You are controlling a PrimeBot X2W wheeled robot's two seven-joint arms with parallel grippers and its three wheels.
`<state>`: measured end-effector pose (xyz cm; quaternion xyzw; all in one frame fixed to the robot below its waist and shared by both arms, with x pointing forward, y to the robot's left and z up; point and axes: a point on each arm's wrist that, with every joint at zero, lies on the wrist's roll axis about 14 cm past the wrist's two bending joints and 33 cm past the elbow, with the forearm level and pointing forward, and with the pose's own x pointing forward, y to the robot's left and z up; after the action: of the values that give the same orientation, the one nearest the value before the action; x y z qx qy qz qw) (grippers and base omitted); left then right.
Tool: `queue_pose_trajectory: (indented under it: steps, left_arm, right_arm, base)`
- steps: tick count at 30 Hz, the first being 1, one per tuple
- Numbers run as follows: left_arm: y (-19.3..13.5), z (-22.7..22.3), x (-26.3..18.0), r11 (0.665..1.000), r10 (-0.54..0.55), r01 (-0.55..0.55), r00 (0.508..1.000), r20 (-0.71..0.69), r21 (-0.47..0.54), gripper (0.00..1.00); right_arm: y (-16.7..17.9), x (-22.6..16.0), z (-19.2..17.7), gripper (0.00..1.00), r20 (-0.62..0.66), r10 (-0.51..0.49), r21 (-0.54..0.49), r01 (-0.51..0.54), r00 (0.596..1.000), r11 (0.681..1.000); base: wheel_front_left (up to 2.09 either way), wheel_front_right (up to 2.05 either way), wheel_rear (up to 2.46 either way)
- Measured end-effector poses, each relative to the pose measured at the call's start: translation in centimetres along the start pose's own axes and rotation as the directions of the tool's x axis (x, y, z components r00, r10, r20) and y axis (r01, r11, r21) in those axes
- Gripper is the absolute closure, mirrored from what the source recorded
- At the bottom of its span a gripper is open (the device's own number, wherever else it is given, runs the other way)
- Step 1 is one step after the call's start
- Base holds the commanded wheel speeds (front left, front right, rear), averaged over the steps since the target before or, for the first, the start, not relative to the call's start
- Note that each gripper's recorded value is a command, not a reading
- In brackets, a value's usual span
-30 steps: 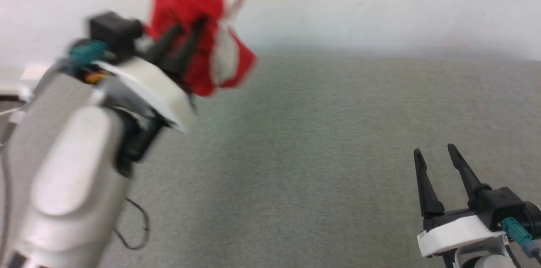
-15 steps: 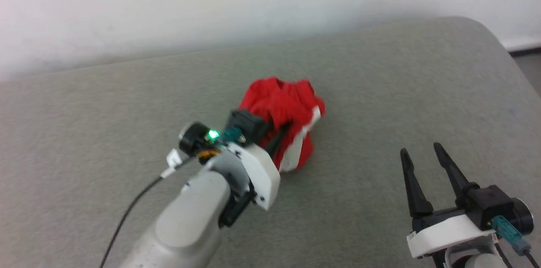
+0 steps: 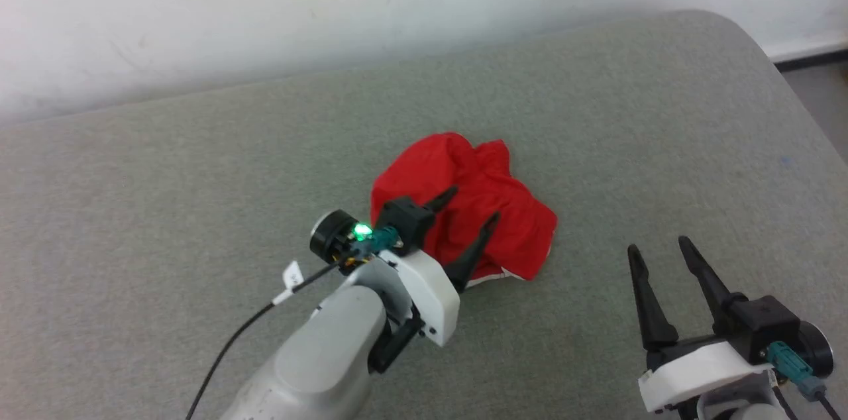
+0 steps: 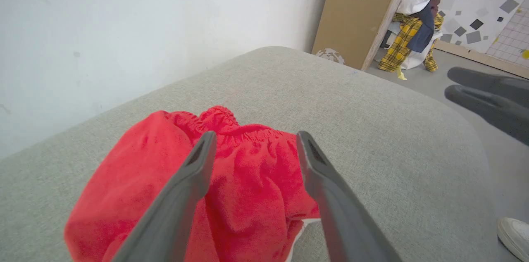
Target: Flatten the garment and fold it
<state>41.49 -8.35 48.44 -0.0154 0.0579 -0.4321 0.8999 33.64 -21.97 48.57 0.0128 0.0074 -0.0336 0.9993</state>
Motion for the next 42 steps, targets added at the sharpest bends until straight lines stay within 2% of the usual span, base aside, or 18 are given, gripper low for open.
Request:
queue_pose_trajectory:
  steps: [4, 8, 12, 16, 21, 25, 28, 33, 42]
  left_arm:
    - [2.5, 3.4, -1.5, 0.995, 0.092, -0.095, 0.99, 0.11, 0.02, 0.0]
    - [6.9, 6.6, -5.3, 0.963, 0.249, -0.264, 0.945, 0.211, 0.047, 0.0]
    - [10.1, 7.1, -11.1, 0.9, 0.42, -0.436, 0.87, 0.258, 0.006, 0.0]
    - [11.5, 7.3, -16.8, 0.83, 0.54, -0.557, 0.786, 0.302, -0.036, 0.0]
    - [11.6, 6.4, -22.5, 0.738, 0.661, -0.665, 0.68, 0.318, -0.111, 0.0]
    - [10.9, 5.5, -25.0, 0.687, 0.717, -0.708, 0.623, 0.312, -0.166, 0.0]
    - [9.8, 3.9, -25.5, 0.678, 0.73, -0.71, 0.623, 0.28, -0.188, 0.0]
    - [8.0, 1.9, -25.2, 0.692, 0.721, -0.695, 0.652, 0.234, -0.193, 0.0]
    - [7.4, 1.4, -24.5, 0.706, 0.707, -0.685, 0.669, 0.229, -0.178, 0.0]
  right_arm:
    - [0.5, -0.1, 0.1, 0.0, 0.003, 0.019, 0.003, -0.019, 1.0, 1.0]
    - [1.4, -0.2, 0.4, 0.0, 0.009, 0.049, 0.007, -0.049, 0.999, 0.999]
    - [2.4, -0.1, 0.9, 0.0, 0.029, 0.083, 0.01, -0.083, 0.996, 0.996]
    - [4.0, 0.1, 1.2, 0.0, 0.037, 0.134, 0.011, -0.134, 0.99, 0.991]
    - [5.5, 0.2, 1.6, 0.0, 0.048, 0.181, 0.009, -0.182, 0.982, 0.983]
    - [6.3, 0.2, 1.7, 0.0, 0.047, 0.206, 0.006, -0.207, 0.977, 0.978]
    - [6.8, 0.1, 1.7, 0.0, 0.046, 0.221, 0.005, -0.222, 0.974, 0.975]
    - [7.1, -0.1, 1.2, 0.0, 0.026, 0.231, 0.009, -0.231, 0.973, 0.973]
    - [7.3, 0.0, 0.3, 0.0, -0.008, 0.236, 0.017, -0.236, 0.972, 0.972]
  base:
    - [0.0, 0.0, 0.0]
    - [0.0, 0.0, 0.0]
    - [0.0, 0.0, 0.0]
    - [0.0, 0.0, 0.0]
    - [0.0, 0.0, 0.0]
    - [0.0, 0.0, 0.0]
    - [0.0, 0.0, 0.0]
    - [0.0, 0.0, 0.0]
    - [0.0, 0.0, 0.0]
